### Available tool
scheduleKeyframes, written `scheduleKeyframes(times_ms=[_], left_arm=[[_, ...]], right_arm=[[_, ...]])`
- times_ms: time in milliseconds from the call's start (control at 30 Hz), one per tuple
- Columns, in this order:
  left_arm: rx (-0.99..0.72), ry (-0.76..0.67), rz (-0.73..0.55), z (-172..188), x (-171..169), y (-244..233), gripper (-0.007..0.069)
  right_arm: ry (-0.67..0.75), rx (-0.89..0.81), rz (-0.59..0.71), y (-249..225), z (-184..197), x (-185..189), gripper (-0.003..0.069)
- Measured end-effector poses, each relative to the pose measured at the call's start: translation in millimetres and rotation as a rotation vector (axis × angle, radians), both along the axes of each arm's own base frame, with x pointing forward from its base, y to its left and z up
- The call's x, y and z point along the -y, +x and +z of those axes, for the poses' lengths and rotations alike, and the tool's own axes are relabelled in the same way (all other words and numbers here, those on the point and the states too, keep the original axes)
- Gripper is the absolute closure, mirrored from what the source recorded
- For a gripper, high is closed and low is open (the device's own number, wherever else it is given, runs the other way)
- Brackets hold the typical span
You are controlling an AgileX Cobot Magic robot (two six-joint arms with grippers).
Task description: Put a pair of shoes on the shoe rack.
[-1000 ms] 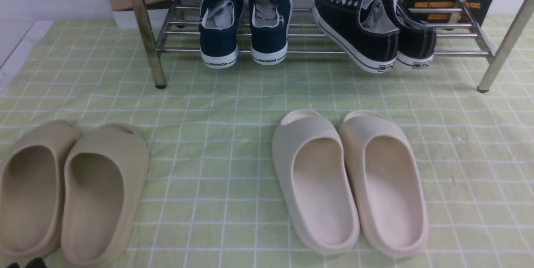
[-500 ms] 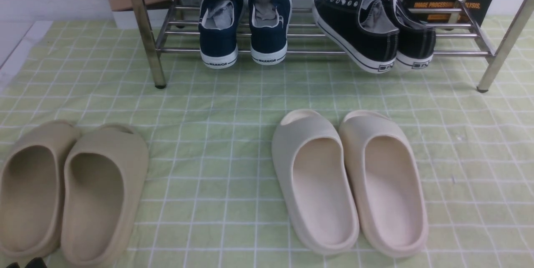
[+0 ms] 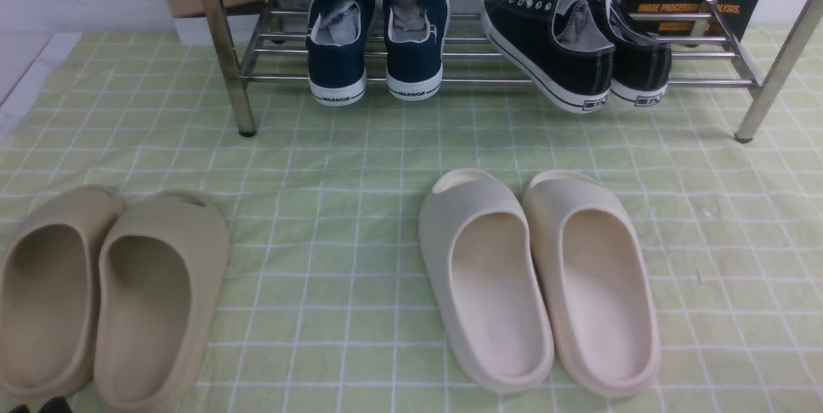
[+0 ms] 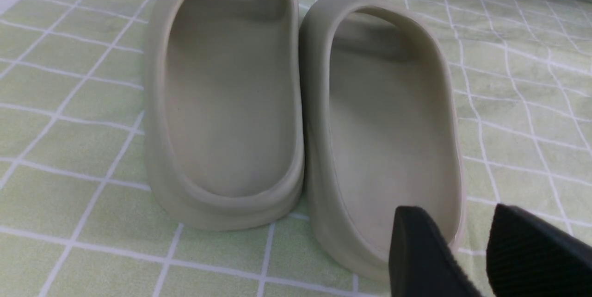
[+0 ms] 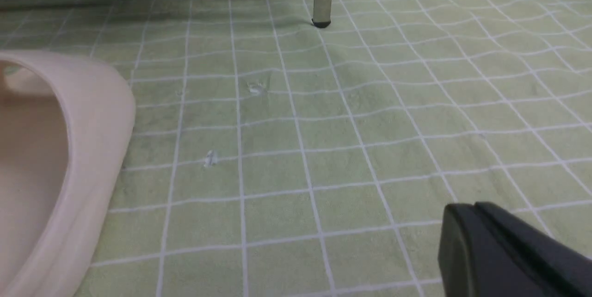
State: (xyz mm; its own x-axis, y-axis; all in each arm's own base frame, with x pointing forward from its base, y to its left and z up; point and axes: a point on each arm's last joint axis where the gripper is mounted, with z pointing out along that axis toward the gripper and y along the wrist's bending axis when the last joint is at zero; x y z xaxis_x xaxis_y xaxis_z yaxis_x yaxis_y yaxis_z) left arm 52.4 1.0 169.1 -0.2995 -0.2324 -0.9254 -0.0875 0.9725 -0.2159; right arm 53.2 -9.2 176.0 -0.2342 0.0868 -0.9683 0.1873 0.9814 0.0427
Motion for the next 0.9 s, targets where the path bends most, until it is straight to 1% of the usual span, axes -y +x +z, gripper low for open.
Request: scheduleKeyframes(times_ms=[367,500,767,900], left_arm=[[0.000,0.000,0.000,0.0,0.0,0.0,0.0386],[0.000,0.000,0.000,0.0,0.0,0.0,0.0386],[0.000,0.000,0.000,0.0,0.0,0.0,0.0386],[0.000,0.000,0.000,0.0,0.0,0.0,0.0386]], right_arm=[[0.007,-0.046,0.056,-1.1,-2.2,-2.6,0.0661],[-0.001,-0.050,0.065,-1.2,-2.0,-2.8,0.0661],[-0.005,-0.051,0.133,-0.9,-2.0,-6.2,0.0661],[-0.005,-0.051,0.134,-0.9,-2.0,-6.3,0.0661]])
